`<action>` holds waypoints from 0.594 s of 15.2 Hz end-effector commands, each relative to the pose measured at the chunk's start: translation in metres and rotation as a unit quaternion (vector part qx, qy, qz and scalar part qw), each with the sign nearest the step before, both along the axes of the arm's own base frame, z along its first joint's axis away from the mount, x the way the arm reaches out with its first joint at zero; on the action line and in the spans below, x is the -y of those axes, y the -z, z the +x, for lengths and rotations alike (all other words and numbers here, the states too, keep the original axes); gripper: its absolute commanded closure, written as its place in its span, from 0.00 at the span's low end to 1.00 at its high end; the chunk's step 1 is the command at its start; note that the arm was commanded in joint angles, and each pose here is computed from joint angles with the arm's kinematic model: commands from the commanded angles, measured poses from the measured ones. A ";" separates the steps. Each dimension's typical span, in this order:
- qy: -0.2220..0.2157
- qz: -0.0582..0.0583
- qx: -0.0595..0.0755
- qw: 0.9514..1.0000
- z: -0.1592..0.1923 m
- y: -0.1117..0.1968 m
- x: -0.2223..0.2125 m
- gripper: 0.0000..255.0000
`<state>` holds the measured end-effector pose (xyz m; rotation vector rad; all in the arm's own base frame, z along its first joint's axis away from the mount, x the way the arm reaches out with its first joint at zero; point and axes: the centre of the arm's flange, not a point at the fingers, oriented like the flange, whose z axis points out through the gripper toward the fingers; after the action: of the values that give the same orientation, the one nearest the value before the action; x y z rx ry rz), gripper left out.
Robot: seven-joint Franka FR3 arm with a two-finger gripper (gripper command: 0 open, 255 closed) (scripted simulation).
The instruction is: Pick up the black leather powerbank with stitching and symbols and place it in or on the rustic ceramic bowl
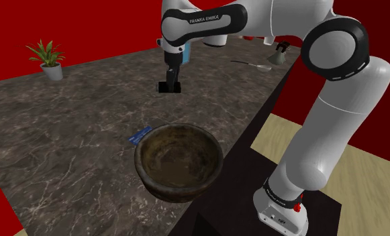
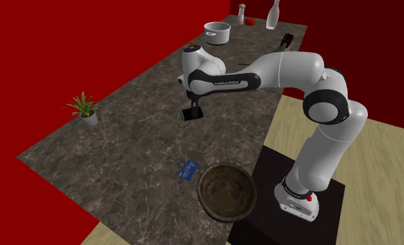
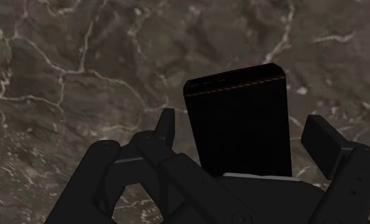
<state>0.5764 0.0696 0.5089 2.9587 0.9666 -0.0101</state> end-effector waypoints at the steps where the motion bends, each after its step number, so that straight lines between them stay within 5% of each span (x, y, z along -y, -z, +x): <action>1: 0.000 0.000 0.000 1.000 0.000 0.005 0.000 0.00; 7: 0.000 0.000 0.000 1.000 0.000 0.005 0.000 0.00; 8: 0.000 0.000 0.000 1.000 0.000 0.005 0.000 1.00; 9: 0.000 0.000 0.000 1.000 0.000 0.005 0.000 1.00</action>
<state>0.5766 0.0696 0.5049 2.9583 0.9664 -0.0073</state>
